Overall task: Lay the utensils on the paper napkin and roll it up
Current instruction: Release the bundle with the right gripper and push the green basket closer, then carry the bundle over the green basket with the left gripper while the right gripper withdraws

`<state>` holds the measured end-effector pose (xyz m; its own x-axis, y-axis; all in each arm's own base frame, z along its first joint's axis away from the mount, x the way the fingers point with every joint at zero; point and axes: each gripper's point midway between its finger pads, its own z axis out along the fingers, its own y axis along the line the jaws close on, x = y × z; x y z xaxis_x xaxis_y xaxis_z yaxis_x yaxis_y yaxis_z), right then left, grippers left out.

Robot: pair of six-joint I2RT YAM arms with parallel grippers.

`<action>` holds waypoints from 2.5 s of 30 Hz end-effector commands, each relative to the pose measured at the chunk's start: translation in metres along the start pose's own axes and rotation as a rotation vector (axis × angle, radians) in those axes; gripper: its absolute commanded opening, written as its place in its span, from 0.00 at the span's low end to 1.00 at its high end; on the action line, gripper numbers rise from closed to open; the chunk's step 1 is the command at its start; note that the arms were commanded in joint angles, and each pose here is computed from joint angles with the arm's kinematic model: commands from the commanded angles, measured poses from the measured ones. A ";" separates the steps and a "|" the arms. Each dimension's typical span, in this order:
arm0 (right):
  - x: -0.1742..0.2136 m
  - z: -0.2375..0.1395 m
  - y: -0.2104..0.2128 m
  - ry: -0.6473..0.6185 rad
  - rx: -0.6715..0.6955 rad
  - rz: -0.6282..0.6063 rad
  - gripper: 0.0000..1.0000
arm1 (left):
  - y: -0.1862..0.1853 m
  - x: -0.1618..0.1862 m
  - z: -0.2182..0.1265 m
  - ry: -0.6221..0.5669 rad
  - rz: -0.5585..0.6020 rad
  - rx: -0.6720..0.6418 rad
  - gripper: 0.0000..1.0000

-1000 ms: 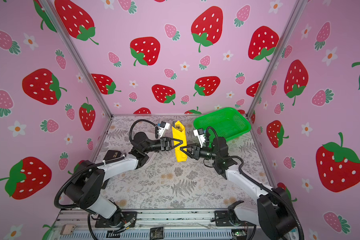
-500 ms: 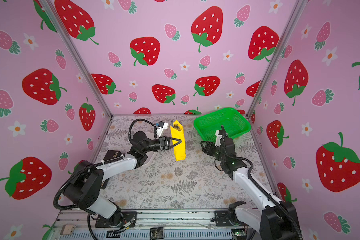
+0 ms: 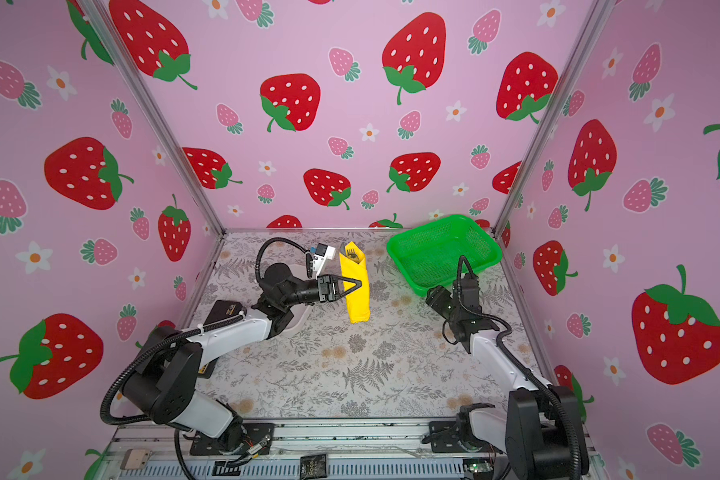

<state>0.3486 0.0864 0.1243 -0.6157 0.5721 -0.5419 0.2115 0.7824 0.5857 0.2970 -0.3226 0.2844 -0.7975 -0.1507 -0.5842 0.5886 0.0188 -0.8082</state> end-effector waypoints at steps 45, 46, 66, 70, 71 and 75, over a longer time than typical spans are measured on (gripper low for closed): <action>0.107 0.040 -0.006 0.555 0.109 -0.521 0.61 | -0.008 -0.010 0.001 -0.006 0.036 0.015 0.00; 0.114 0.038 -0.004 0.573 0.108 -0.548 0.61 | -0.008 -0.010 0.001 -0.007 0.036 0.015 0.00; 0.119 -0.009 0.077 0.483 -0.253 -0.640 0.65 | 0.050 -0.003 0.022 0.091 -0.124 -0.114 0.00; 0.128 -0.014 0.084 0.526 -0.311 -0.609 0.61 | 0.076 -0.001 0.026 0.077 -0.196 -0.151 0.00; 0.131 -0.014 0.083 0.542 -0.313 -0.599 0.61 | 0.081 0.000 0.027 0.075 -0.211 -0.159 0.00; 0.149 -0.029 0.090 0.620 -0.407 -0.558 0.58 | 0.102 0.005 0.028 0.068 -0.266 -0.202 0.00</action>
<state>0.2737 0.2210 0.1090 -0.8594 -0.1631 -0.4846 -0.4177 0.7705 0.4815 0.3453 -0.3454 0.1780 -0.9442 -0.0846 -0.3183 0.2950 0.2125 -0.9316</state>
